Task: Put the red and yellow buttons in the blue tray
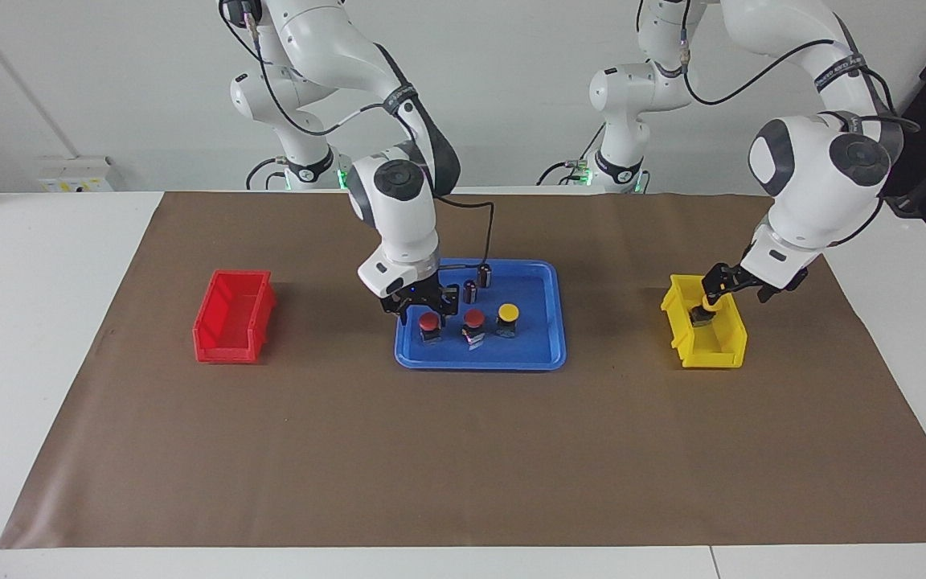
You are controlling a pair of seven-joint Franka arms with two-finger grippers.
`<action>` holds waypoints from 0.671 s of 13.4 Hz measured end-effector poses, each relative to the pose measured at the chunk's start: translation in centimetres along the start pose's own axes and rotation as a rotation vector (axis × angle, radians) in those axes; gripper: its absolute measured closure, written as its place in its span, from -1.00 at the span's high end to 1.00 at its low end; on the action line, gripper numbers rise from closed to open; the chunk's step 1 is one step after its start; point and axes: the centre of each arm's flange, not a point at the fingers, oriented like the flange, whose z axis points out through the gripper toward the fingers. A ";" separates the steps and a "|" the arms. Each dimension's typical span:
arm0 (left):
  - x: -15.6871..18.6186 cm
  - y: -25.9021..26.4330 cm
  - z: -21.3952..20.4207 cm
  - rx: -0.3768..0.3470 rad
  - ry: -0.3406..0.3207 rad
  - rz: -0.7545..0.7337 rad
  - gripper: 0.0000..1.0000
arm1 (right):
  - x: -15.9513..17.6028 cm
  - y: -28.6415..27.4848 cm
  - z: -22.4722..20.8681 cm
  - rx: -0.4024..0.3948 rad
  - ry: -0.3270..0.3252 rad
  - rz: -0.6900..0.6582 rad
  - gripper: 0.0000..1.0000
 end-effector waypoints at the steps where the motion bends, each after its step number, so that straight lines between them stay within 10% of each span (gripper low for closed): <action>1: -0.3 -0.5 0.4 -0.012 0.014 -0.016 0.95 | 1.6 1.9 -2.4 -0.004 -0.005 0.038 1.00; 9: -3.3 -1.6 6.9 -0.038 0.031 -0.056 0.46 | 4.4 23.4 -23.2 -0.031 -0.128 0.045 1.00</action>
